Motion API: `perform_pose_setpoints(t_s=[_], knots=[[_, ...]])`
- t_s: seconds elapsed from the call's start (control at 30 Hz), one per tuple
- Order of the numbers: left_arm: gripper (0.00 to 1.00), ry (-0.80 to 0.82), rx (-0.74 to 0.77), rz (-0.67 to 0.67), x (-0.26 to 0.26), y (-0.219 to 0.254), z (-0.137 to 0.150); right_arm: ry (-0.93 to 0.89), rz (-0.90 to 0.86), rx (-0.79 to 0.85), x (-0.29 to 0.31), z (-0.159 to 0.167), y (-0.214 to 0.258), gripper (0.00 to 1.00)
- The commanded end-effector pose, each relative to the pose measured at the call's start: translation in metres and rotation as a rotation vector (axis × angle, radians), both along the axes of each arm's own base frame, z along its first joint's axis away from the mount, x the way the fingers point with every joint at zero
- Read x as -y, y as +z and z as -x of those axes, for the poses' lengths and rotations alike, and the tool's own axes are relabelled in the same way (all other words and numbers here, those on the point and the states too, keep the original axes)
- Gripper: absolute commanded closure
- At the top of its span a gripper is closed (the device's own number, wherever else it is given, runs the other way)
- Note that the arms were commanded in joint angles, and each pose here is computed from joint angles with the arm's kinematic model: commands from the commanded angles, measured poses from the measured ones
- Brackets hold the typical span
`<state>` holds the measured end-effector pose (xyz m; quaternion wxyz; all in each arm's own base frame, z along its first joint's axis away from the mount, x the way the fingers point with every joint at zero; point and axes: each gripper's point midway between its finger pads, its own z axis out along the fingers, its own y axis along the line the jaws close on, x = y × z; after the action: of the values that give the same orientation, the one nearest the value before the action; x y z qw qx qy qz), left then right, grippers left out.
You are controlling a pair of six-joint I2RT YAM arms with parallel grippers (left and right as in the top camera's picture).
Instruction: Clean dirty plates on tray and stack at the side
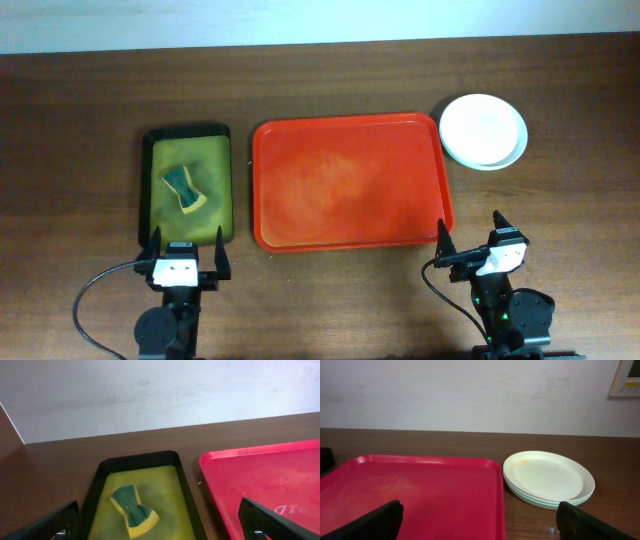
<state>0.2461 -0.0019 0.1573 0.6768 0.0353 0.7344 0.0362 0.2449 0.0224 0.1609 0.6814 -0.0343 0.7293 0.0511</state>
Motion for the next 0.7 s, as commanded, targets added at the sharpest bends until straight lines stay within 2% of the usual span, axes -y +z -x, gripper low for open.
perform_pose_setpoints(t_s=[0.0, 0.2, 0.23, 0.27, 0.5, 0.6, 0.67], knots=[[0.01, -0.018, 0.000, -0.022, 0.002, -0.001, 0.000, -0.002, 0.006, -0.002, 0.000, 0.000, -0.003, 0.02], [0.01, 0.043, 0.005, 0.040, -0.007, -0.001, 0.000, -0.002, 0.006, -0.002, 0.000, 0.000, -0.003, 0.02], [0.01, 0.109, 0.016, 0.114, -0.018, 0.001, 0.001, -0.002, 0.006, -0.002, 0.000, 0.000, -0.003, 0.02], [0.01, 0.132, 0.022, 0.130, -0.021, 0.001, 0.001, -0.002, 0.006, -0.002, 0.000, 0.000, -0.003, 0.02], [0.01, 0.133, 0.021, 0.126, -0.021, 0.001, 0.001, -0.002, 0.006, -0.002, 0.000, 0.000, -0.003, 0.02], [0.01, 0.116, 0.019, 0.048, -0.020, 0.002, 0.001, -0.002, 0.006, -0.002, 0.000, 0.000, -0.003, 0.02], [0.01, 0.116, 0.019, 0.048, -0.020, 0.002, 0.001, -0.002, 0.006, -0.002, 0.000, 0.000, -0.003, 0.02]])
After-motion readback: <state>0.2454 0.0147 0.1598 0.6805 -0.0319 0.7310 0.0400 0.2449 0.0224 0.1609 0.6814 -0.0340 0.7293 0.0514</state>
